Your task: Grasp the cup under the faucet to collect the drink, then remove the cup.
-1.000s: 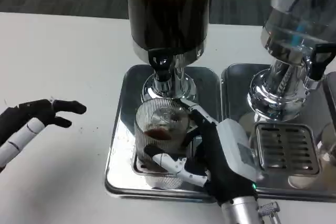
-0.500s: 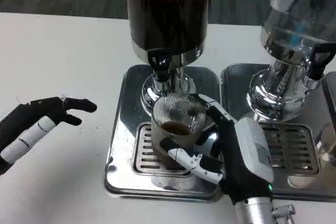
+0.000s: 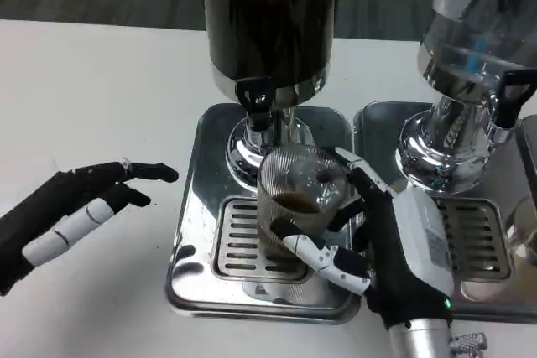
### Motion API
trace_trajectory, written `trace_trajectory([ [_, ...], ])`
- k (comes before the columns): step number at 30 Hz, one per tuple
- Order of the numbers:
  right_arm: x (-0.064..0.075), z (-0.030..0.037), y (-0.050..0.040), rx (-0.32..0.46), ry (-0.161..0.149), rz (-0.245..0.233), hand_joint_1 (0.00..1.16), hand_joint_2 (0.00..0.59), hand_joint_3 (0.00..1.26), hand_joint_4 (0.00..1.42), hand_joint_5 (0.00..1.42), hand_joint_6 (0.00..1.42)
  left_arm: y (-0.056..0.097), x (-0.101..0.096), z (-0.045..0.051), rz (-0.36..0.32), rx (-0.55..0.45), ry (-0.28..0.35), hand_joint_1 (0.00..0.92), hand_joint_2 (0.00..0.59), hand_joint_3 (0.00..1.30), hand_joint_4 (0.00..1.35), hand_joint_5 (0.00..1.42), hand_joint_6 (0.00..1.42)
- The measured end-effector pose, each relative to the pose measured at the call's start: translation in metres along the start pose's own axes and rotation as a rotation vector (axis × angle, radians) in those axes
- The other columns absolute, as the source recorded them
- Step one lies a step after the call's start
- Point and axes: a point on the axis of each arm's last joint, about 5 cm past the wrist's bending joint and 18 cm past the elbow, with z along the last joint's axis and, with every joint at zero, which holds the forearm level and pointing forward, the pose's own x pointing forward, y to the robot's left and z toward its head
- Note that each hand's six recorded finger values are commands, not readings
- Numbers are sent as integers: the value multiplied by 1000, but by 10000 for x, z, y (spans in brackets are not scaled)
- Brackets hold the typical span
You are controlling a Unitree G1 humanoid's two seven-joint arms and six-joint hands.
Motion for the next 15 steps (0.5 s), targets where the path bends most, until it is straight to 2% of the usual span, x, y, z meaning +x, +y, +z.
trace_trajectory([
  [6,-5,-9,-54,-9,7,-21,716,220,458,542,811,1101,-22,21,20,-6,46,-17,0,138,164,6,7,283],
  [10,-27,3,-79,-8,10,-29,729,213,462,542,818,1114,-28,32,52,-16,114,-37,0,120,45,0,0,170],
  [15,-63,-5,-122,-14,20,-39,736,210,462,542,819,1116,-9,18,101,-39,215,-51,0,105,1,0,0,141],
])
